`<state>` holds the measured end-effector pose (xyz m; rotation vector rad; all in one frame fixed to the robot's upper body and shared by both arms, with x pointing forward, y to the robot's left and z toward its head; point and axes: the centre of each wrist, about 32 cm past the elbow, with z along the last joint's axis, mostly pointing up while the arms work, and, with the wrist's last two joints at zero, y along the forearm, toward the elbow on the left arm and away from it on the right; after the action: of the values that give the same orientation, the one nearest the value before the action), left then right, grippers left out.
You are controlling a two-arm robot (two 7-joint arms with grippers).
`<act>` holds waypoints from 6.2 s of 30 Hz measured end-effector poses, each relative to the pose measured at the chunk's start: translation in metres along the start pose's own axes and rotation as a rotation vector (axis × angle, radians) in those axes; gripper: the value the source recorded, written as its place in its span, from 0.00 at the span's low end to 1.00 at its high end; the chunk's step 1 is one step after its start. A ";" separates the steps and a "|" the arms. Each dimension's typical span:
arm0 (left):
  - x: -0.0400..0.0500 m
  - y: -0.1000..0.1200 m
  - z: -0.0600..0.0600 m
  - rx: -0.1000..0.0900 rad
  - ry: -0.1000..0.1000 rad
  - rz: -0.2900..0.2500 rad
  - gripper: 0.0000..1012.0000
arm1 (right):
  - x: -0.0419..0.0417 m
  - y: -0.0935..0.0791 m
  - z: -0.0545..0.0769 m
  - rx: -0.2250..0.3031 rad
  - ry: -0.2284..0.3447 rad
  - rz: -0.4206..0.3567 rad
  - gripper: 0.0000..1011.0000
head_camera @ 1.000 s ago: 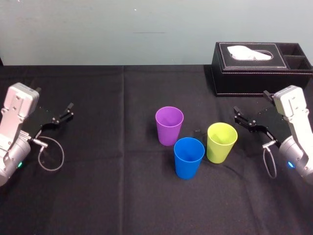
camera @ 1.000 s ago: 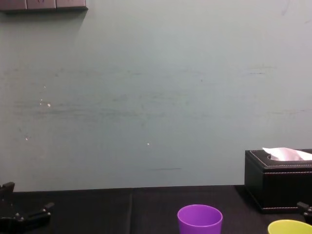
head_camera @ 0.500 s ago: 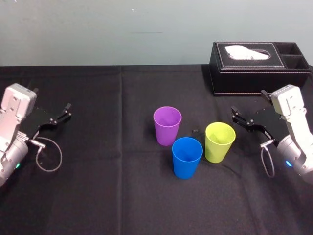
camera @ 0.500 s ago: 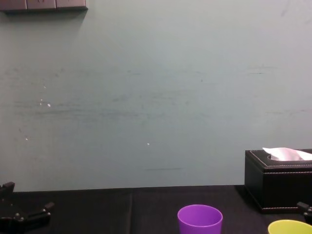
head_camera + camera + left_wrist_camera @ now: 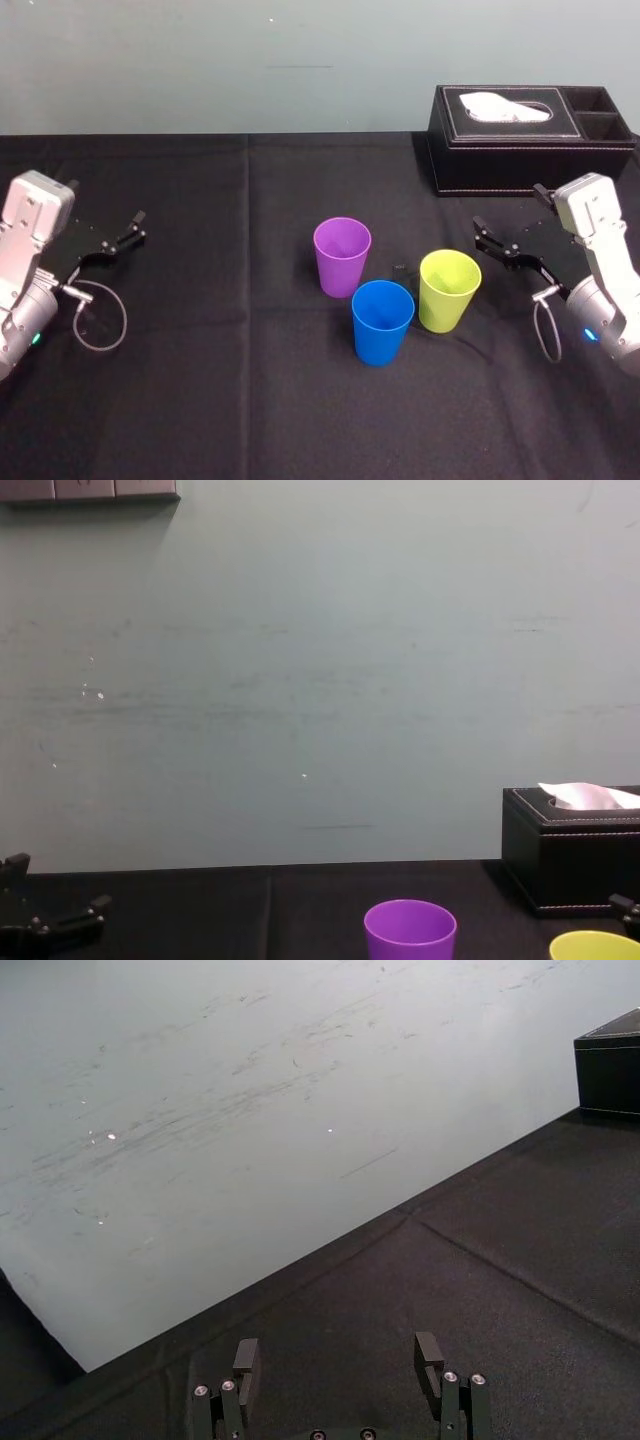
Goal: Stack the three plastic cups sequentially using one hand.
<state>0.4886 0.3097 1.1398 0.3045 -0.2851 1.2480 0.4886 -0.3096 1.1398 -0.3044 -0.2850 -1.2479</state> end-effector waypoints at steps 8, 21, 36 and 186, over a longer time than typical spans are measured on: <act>0.0000 0.000 0.000 0.000 0.000 0.000 1.00 | 0.0000 0.000 0.000 0.000 0.000 0.000 0.99; 0.0000 0.000 0.000 0.000 0.000 0.000 1.00 | 0.0003 -0.015 0.013 0.045 0.044 0.016 0.99; 0.0000 0.000 0.000 0.000 0.000 0.000 1.00 | 0.0047 -0.076 0.023 -0.013 0.199 0.085 0.99; 0.0000 0.000 0.000 0.000 0.000 0.000 1.00 | -0.0102 0.002 0.065 0.077 0.348 0.264 0.74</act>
<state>0.4886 0.3097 1.1398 0.3045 -0.2850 1.2479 0.4850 -0.2754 1.1960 -0.0525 0.0082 -1.0051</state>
